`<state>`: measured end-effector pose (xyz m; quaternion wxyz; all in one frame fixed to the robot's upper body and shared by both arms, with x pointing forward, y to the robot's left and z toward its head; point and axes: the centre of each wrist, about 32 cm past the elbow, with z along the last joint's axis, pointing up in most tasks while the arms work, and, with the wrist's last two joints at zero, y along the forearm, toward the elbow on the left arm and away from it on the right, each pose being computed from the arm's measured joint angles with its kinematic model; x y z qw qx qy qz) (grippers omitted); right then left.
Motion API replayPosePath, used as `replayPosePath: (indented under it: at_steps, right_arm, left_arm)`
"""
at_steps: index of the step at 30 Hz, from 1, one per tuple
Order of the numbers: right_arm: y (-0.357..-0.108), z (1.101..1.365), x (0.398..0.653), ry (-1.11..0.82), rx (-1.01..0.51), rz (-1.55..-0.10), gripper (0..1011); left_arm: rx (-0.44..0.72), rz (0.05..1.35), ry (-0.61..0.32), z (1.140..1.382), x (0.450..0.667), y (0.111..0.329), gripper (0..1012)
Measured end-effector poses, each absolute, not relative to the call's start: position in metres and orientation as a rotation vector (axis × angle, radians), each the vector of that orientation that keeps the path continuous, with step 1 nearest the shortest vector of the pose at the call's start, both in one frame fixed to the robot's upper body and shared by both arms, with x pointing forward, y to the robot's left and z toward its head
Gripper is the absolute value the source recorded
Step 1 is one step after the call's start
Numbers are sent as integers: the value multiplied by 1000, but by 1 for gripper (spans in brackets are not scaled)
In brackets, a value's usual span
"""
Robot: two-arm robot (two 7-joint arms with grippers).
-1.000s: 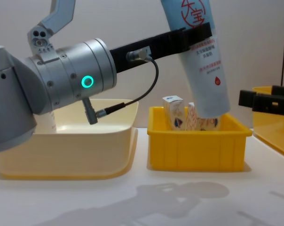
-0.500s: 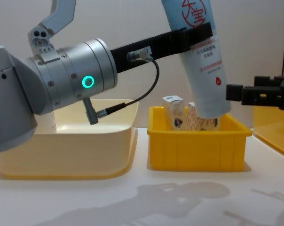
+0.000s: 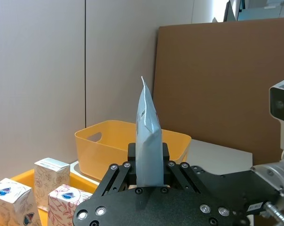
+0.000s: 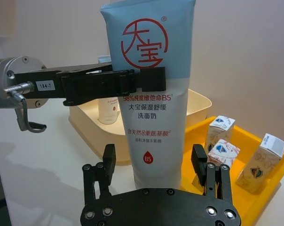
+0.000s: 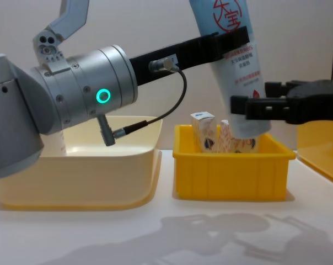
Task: Bimanual collaborative sorting of washing and personal care products
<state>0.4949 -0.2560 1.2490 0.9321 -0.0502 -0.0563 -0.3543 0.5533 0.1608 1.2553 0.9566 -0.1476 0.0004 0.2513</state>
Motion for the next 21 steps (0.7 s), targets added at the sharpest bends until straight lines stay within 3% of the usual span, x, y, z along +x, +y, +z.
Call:
replayPosePath:
  at_steps: [10,21]
  right_arm:
    - [-239,1245,505,-125,-110,-734,1001]
    - [-227,1242,511,-131,-117,-743,713]
  left_arm:
    - [-300,510,1,1255,553,161,252]
    - [-300,510,1,1255,553,161,252]
